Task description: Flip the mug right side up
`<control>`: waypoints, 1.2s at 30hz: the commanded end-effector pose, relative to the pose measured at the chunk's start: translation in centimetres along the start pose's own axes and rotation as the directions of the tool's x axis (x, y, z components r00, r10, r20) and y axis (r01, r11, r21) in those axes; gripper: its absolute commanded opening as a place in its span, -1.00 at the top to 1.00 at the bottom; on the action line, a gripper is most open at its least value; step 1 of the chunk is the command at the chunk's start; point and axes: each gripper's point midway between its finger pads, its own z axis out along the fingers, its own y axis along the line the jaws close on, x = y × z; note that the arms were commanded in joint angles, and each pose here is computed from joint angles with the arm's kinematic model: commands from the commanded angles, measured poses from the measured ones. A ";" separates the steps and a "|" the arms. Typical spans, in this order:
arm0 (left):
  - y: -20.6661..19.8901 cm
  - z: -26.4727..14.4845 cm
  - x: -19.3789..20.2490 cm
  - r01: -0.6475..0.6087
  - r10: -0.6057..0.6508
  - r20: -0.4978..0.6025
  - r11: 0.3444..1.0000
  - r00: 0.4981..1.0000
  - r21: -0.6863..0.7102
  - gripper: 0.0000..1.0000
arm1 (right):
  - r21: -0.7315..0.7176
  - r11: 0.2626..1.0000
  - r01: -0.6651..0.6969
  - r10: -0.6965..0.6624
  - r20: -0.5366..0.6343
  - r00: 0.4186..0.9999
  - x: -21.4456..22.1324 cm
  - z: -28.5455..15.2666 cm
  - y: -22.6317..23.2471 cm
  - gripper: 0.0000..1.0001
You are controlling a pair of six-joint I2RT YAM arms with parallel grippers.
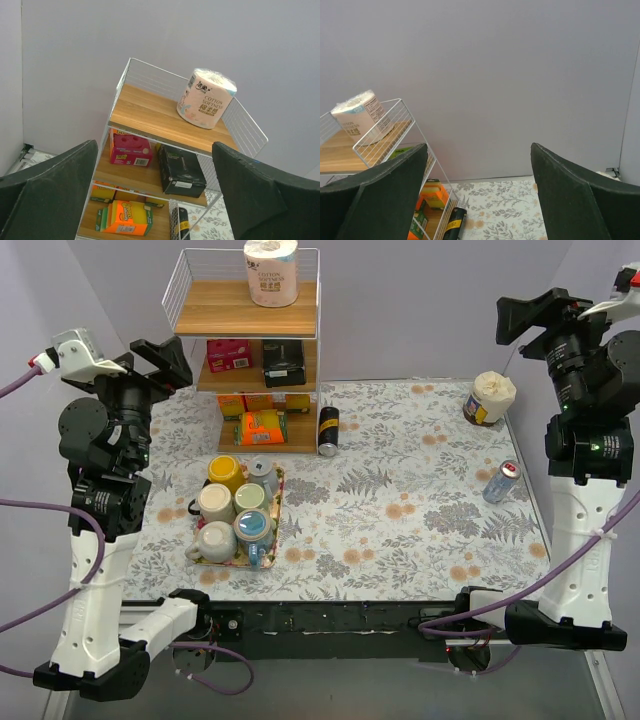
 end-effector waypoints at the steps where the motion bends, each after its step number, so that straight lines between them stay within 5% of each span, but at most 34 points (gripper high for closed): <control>1: 0.4 -0.5 1.0 0.006 -0.007 -0.030 1.000 1.000 -0.004 -0.96 | 0.016 0.999 -0.033 0.033 -0.007 0.999 0.3 0.2 -0.2 -0.83; 5: 2.0 -1.0 7.0 -0.007 -0.003 -0.194 0.999 0.981 -0.048 -0.96 | 0.042 0.997 -0.072 0.076 -0.092 0.993 2.9 0.8 -1.0 -0.85; 11: 5.9 -5.9 20.0 0.012 -0.099 -0.512 0.985 0.853 -0.171 -0.96 | 0.078 0.989 -0.125 0.144 -0.338 0.930 10.6 0.4 -2.2 -0.72; 13: 6.6 -7.8 21.3 0.045 -0.165 -0.542 0.973 0.824 -0.227 -0.96 | 0.094 0.984 -0.150 0.176 -0.405 0.897 13.2 -0.4 -2.5 -0.67; 18: 4.2 -10.4 21.9 0.121 -0.160 -0.622 0.987 0.767 -0.106 -0.96 | 0.128 0.973 -0.195 0.233 -0.524 0.819 20.0 -3.6 -2.5 -0.60; 22: 3.9 -12.8 24.4 0.117 -0.146 -0.746 0.989 0.649 -0.093 -0.97 | 0.145 0.969 -0.198 0.245 -0.613 0.751 24.0 -5.5 -1.4 -0.55; 25: 2.8 -14.0 25.1 0.131 -0.080 -0.797 0.991 0.598 -0.001 -0.96 | 0.164 0.968 -0.190 0.251 -0.639 0.727 25.6 -6.3 -1.2 -0.55; 30: 4.1 -15.0 27.2 0.107 -0.134 -0.831 0.990 0.540 -0.090 -0.96 | 0.180 0.968 -0.177 0.252 -0.660 0.708 26.6 -6.6 -1.2 -0.56; 35: 3.1 -18.4 28.4 0.156 -0.187 -0.916 0.978 0.354 -0.139 -0.96 | 0.195 0.966 -0.167 0.256 -0.678 0.689 27.1 -6.1 -1.3 -0.56; 36: 2.7 -19.0 28.0 0.169 -0.184 -0.918 0.977 0.352 -0.131 -0.96 | 0.195 0.967 -0.166 0.255 -0.680 0.687 27.1 -6.1 -1.2 -0.57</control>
